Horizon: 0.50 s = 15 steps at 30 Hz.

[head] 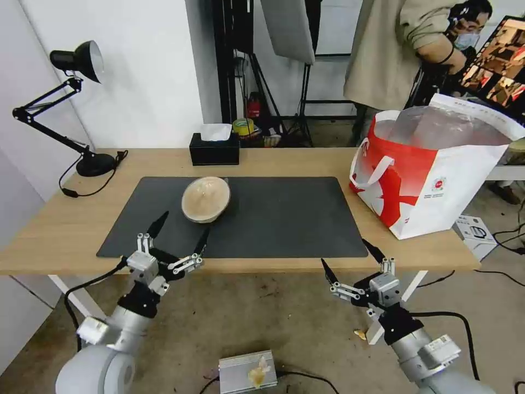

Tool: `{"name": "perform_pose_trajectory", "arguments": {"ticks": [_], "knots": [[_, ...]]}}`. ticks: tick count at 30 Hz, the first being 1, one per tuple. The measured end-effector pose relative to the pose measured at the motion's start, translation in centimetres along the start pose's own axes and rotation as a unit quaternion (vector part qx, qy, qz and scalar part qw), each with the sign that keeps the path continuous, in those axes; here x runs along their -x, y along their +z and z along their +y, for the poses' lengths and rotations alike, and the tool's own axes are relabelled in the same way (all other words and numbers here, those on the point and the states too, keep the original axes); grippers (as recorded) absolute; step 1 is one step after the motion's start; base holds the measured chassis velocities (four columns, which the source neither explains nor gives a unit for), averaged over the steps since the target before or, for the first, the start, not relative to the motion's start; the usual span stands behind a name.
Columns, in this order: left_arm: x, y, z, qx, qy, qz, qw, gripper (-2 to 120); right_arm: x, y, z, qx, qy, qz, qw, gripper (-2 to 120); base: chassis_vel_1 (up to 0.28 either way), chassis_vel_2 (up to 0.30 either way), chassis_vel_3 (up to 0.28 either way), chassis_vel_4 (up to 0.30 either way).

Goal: Pick up the trash from the table and place it into the takeout bag.

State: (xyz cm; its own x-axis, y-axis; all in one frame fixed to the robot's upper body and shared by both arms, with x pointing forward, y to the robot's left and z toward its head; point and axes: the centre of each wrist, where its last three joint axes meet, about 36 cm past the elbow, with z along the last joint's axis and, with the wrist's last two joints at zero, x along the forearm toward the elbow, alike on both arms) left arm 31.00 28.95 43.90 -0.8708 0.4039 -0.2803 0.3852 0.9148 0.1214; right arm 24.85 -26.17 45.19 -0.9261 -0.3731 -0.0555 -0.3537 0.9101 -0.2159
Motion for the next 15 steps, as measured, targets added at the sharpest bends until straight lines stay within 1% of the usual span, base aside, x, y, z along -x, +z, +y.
{"name": "perform_pose_trajectory", "arguments": {"ticks": [1, 5, 6, 10, 15], "knots": [[0.0, 0.0, 0.0, 0.0, 0.0, 0.0, 1.0, 100, 0.0, 0.0, 0.0, 0.0, 0.0, 0.0, 1.0, 100, 0.0, 0.0, 0.0, 0.0], [1.0, 0.8, 1.5, 0.015, 0.01, 0.015, 0.9997, 100, 0.0, 0.0, 0.0, 0.0, 0.0, 0.0, 1.0, 100, 0.0, 0.0, 0.0, 0.0], [1.0, 0.8, 1.5, 0.015, 0.01, 0.015, 0.9997, 100, 0.0, 0.0, 0.0, 0.0, 0.0, 0.0, 1.0, 100, 0.0, 0.0, 0.0, 0.0], [2.4, 1.5, 2.8, 0.028, 0.026, 0.026, 0.9989, 100, 0.0, 0.0, 0.0, 0.0, 0.0, 0.0, 1.0, 100, 0.0, 0.0, 0.0, 0.0], [3.3, 2.1, 3.7, 0.031, 0.034, 0.033, 0.9984, 100, 0.0, 0.0, 0.0, 0.0, 0.0, 0.0, 1.0, 100, 0.0, 0.0, 0.0, 0.0]]}}
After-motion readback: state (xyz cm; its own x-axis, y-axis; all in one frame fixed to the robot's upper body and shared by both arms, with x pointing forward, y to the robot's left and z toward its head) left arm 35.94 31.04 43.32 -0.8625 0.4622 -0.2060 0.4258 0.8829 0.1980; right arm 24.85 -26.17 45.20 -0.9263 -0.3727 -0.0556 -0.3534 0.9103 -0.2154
